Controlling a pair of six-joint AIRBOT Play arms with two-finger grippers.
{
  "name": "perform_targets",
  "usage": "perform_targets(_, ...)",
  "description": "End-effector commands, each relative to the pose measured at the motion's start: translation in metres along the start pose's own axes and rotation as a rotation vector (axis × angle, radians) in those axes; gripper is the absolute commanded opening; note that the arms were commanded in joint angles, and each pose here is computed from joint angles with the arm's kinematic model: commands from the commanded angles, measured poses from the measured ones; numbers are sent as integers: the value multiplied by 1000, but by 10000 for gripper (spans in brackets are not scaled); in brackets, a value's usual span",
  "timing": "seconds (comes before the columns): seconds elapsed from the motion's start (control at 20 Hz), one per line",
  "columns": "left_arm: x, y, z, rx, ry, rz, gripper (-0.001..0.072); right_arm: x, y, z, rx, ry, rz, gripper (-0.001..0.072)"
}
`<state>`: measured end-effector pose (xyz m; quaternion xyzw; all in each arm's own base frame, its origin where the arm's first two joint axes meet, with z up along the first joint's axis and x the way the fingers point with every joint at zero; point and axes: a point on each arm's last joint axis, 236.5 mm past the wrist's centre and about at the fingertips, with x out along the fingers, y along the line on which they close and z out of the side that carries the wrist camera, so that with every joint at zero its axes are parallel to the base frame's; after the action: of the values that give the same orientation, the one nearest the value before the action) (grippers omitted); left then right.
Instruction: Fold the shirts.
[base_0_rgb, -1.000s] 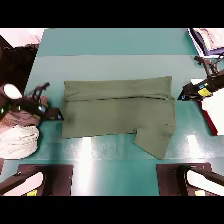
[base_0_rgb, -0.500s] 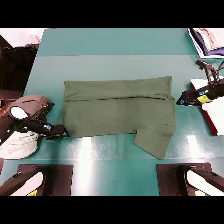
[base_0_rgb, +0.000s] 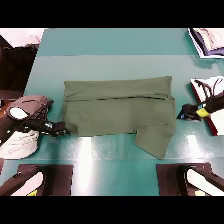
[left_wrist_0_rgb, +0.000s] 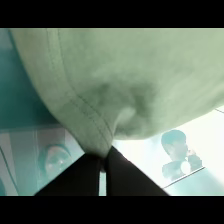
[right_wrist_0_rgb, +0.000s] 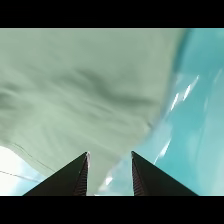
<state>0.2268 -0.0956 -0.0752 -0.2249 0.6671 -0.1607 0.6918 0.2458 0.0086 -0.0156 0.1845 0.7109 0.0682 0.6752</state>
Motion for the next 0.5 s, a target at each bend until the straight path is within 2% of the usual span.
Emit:
perform_targets(0.0, 0, -1, 3, 2, -14, -4, 27, 35, -19, -34, 98, 92, 35, 310)
perform_targets(0.2, 0, -1, 4, 2, -16, -3, 27, 65, -6, -45, 120, 94, 127, 309)
perform_targets(0.45, 0, -1, 3, 2, -15, -4, 27, 72, -2, -46, 125, 84, 154, 307)
